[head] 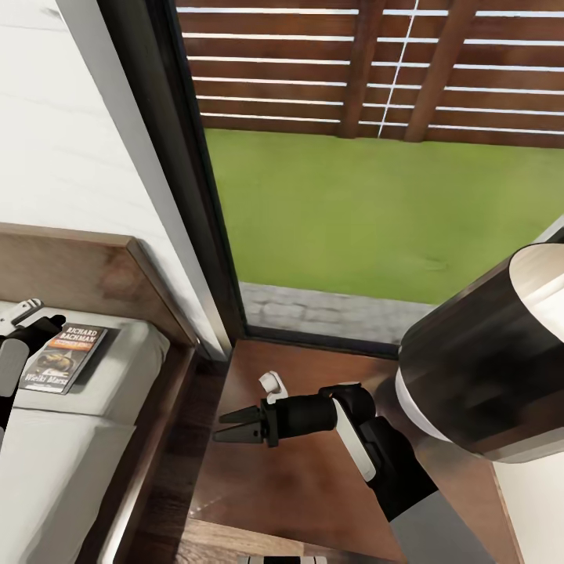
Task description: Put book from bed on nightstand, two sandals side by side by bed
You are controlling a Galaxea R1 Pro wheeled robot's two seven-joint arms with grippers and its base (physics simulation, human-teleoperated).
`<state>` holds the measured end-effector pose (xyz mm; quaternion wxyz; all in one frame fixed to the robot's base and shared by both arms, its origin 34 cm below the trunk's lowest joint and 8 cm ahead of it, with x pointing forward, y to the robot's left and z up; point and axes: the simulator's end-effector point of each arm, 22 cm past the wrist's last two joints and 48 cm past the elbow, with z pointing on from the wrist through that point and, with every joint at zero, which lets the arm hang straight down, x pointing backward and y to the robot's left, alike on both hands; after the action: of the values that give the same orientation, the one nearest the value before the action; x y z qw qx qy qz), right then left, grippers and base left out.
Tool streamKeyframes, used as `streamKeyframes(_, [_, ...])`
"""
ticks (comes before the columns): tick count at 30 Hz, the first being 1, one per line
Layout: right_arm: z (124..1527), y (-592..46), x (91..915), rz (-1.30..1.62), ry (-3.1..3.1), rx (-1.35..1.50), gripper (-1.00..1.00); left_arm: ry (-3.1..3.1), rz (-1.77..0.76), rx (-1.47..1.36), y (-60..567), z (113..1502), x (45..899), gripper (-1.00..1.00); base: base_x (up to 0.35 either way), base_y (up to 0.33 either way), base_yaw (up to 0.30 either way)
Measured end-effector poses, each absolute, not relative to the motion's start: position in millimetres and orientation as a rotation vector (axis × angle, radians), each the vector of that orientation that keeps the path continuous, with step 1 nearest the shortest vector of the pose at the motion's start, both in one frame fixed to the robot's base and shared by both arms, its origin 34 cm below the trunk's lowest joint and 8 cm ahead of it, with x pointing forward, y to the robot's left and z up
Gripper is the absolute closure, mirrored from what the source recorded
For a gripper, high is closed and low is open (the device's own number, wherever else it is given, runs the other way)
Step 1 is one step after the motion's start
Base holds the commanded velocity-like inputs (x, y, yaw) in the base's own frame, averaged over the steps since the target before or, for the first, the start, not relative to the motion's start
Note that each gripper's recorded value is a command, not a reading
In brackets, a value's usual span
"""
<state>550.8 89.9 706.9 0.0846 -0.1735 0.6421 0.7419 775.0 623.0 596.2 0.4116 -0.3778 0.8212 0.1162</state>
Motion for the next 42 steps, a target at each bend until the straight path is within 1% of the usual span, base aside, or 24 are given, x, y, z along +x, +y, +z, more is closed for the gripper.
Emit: streamKeyframes(42, [698.8, 90.2, 549.7, 2.22, 1.92, -0.509, -1.0, 2.065, 0.308, -0.954, 627.3, 588.2, 772.2, -1.0, 0.0, 0.0, 0.0])
